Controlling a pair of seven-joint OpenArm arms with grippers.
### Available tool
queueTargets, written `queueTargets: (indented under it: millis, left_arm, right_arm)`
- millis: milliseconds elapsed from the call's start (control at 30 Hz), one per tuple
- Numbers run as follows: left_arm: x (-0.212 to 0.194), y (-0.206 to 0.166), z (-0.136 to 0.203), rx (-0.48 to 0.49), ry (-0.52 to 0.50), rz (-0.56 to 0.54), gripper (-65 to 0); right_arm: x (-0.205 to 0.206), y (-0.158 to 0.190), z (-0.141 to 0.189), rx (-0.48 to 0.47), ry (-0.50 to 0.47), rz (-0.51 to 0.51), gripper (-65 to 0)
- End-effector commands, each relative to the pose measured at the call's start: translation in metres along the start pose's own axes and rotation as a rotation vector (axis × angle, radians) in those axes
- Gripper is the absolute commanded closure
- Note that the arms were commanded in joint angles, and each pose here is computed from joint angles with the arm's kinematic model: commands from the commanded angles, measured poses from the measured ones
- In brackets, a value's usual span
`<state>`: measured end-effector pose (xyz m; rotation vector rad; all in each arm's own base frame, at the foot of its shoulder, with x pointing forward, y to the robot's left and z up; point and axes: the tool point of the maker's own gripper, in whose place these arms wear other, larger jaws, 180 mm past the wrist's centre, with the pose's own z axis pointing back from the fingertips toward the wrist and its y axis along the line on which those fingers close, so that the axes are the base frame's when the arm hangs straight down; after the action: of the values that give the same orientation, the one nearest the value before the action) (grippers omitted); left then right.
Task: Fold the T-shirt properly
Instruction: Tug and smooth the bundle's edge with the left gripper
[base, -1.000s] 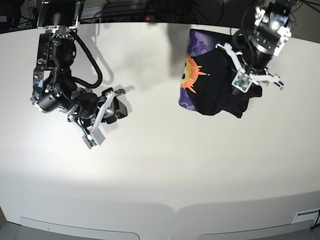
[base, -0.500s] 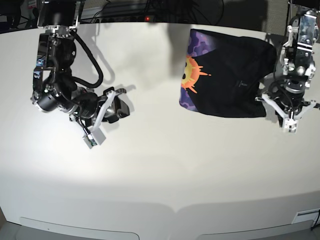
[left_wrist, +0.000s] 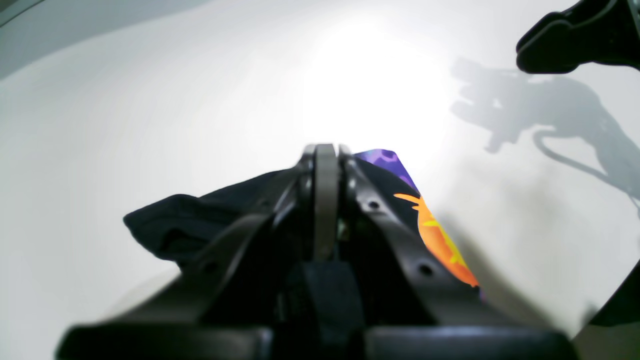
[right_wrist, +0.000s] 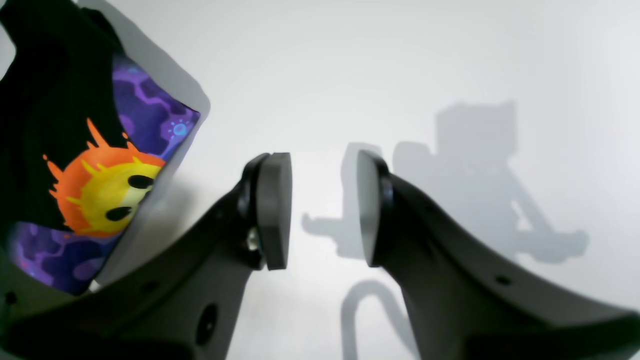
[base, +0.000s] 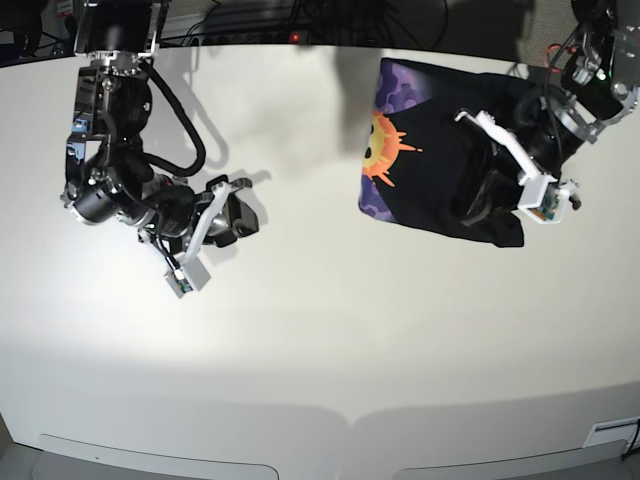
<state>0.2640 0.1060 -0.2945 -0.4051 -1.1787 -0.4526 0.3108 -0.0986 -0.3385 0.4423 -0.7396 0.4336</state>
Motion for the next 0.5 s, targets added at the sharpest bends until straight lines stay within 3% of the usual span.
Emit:
queueTargets:
  millis: [0, 233, 367, 467]
  left_arm:
    - [0.006, 0.0, -0.001, -0.004, -0.027, -0.017, 0.0]
    - [-0.042, 0.026, -0.032, 0.048, 0.038, 0.041, 0.0]
    - [-0.045, 0.074, -0.049, 0.202, 0.047, 0.081, 0.0]
    - [-0.06, 0.102, -0.054, 0.268, 0.109, 0.067, 0.0]
  right_arm:
    - [0.017, 0.001, 0.004, 0.007, -0.054, 0.02, -21.9]
    - [0.017, 0.004, 0.003, 0.016, -0.059, 0.015, -21.9]
    - [0.015, 0.004, 0.003, 0.016, -0.044, 0.015, -21.9]
    - [0.013, 0.004, 0.003, 0.016, -0.033, 0.016, -21.9]
